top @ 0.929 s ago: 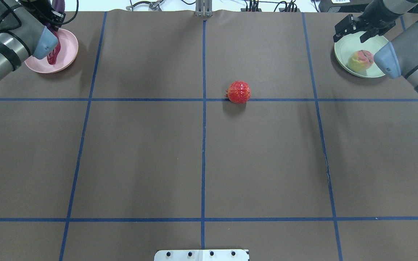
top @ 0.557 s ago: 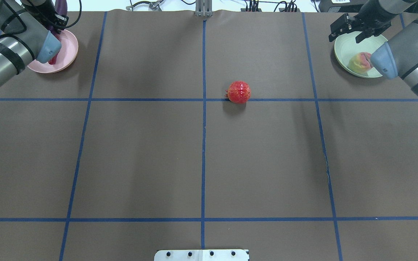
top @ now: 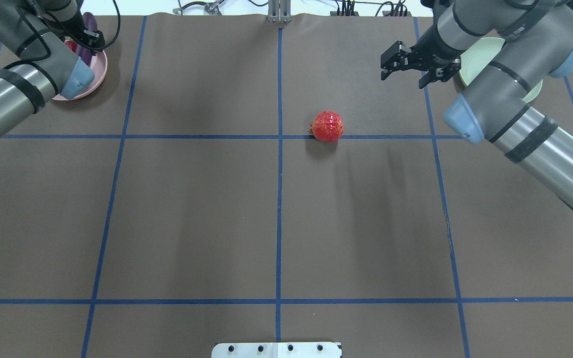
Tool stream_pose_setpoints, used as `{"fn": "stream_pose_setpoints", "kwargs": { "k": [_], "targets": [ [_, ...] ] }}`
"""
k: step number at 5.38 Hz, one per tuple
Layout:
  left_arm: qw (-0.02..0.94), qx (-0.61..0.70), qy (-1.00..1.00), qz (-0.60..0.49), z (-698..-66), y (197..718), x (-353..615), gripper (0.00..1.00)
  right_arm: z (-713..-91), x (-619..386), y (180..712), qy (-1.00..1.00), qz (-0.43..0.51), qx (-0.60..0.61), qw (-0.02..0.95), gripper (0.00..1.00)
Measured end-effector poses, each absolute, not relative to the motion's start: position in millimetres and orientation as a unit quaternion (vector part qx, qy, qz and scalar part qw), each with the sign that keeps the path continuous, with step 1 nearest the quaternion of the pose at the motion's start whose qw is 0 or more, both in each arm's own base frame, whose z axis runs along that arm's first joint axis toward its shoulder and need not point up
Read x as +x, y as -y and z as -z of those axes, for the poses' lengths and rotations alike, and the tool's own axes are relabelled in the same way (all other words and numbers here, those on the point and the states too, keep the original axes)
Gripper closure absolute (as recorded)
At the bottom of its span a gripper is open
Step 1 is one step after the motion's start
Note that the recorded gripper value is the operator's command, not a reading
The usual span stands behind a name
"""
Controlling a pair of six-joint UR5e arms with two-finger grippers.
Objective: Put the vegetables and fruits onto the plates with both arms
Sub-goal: 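Move the right gripper over the red pomegranate and lower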
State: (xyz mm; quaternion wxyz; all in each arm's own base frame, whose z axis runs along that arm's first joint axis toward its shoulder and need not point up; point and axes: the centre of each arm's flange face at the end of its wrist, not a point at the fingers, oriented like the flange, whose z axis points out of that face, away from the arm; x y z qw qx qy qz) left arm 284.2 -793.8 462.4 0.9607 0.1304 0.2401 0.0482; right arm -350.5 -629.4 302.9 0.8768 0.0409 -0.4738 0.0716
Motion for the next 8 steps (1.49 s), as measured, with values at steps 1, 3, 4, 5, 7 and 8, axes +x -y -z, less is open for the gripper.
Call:
{"fn": "stream_pose_setpoints", "kwargs": {
  "k": [1,3,4,5,7,8],
  "targets": [
    [0.955,0.125,-0.266,-0.041,-447.2,799.7,264.8,0.0,-273.2,-383.4,619.9,0.466,-0.074,0.035,0.881,0.0],
    [0.947,0.102,-0.304,-0.032,-402.7,798.2,237.3,0.0,-220.9,-443.5,597.4,0.444,-0.06,0.042,0.893,0.0],
    [0.944,0.095,-0.314,-0.031,-391.3,794.6,232.6,0.0,-208.6,-469.0,585.5,0.428,-0.053,0.051,0.901,0.0],
    [0.943,0.091,-0.32,-0.031,-390.5,792.7,230.9,0.0,-208.8,-485.8,577.1,0.411,-0.049,0.062,0.908,0.0],
    [0.942,0.087,-0.321,-0.031,-395.9,790.5,230.5,0.0,-207.5,-504.3,570.3,0.362,-0.042,0.081,0.928,0.0],
    [0.943,0.085,-0.321,-0.031,-401.0,788.7,231.5,0.0,-211.7,-510.0,570.6,0.341,-0.035,0.092,0.935,0.0]
  ]
}}
